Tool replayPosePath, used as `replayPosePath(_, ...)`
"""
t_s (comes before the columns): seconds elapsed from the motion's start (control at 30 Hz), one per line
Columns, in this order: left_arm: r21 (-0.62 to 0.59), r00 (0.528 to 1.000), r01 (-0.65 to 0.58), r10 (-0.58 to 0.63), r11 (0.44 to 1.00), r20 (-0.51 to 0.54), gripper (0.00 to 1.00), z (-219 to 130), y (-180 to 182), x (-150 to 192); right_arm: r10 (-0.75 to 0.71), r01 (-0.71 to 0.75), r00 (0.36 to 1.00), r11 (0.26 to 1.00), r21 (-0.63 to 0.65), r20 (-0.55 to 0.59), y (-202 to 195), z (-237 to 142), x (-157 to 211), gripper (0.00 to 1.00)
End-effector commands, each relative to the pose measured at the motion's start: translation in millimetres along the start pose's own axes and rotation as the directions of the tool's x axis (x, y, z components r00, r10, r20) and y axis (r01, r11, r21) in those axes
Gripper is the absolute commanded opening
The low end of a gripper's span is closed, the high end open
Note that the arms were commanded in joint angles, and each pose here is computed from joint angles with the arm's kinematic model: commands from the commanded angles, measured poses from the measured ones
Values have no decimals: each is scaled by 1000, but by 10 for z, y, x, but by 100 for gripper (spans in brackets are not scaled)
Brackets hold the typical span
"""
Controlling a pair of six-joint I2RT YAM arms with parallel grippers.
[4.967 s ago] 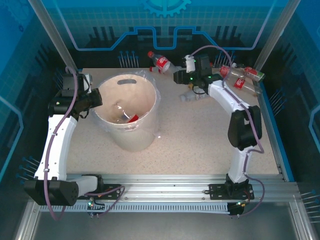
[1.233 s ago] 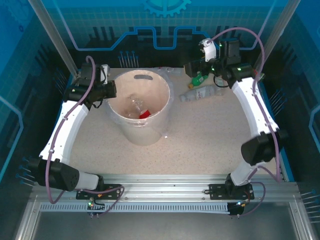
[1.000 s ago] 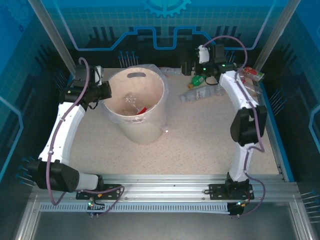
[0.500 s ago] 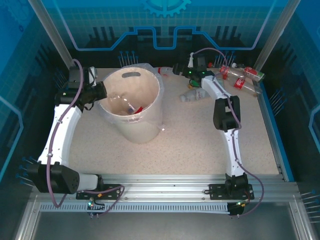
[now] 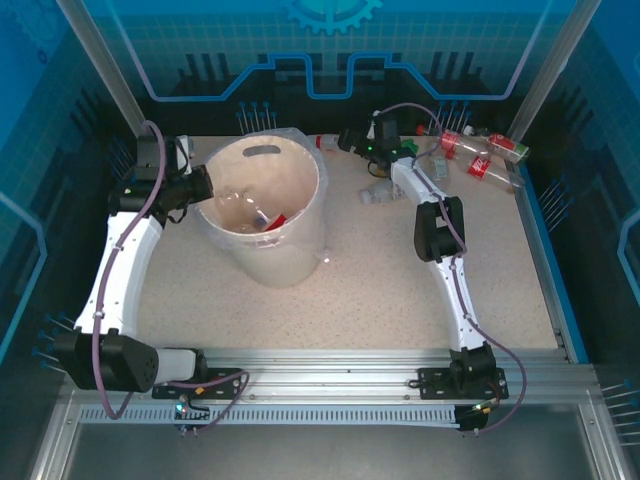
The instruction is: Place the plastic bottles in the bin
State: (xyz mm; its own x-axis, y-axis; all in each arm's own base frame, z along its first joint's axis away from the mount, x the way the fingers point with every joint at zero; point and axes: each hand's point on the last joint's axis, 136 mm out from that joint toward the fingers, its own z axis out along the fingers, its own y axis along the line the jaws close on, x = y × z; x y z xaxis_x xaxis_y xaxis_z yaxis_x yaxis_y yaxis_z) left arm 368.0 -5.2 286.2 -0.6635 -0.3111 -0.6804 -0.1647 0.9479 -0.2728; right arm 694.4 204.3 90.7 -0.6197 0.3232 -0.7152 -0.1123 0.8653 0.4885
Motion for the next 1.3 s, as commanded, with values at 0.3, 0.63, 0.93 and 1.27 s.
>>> replayPosePath(0.3,73,998,24,-28,997,60,0,-172,-99,-82,-41,36,999,984,-177,-28,409,-105,158,94)
replayPosePath(0.63,69,998,21,-25,997,57,0,-161,-75,-55,-197,190,980,972,-137,-40,603,-444,245,93)
replayPosePath(0.93,70,998,28,-32,997,57,0,-126,-62,-46,-123,124,991,992,-4,50,225,-340,29,94)
replayPosePath(1.27,69,998,27,-31,997,57,0,-123,-54,-50,-125,126,991,992,-19,52,185,12,-28,96)
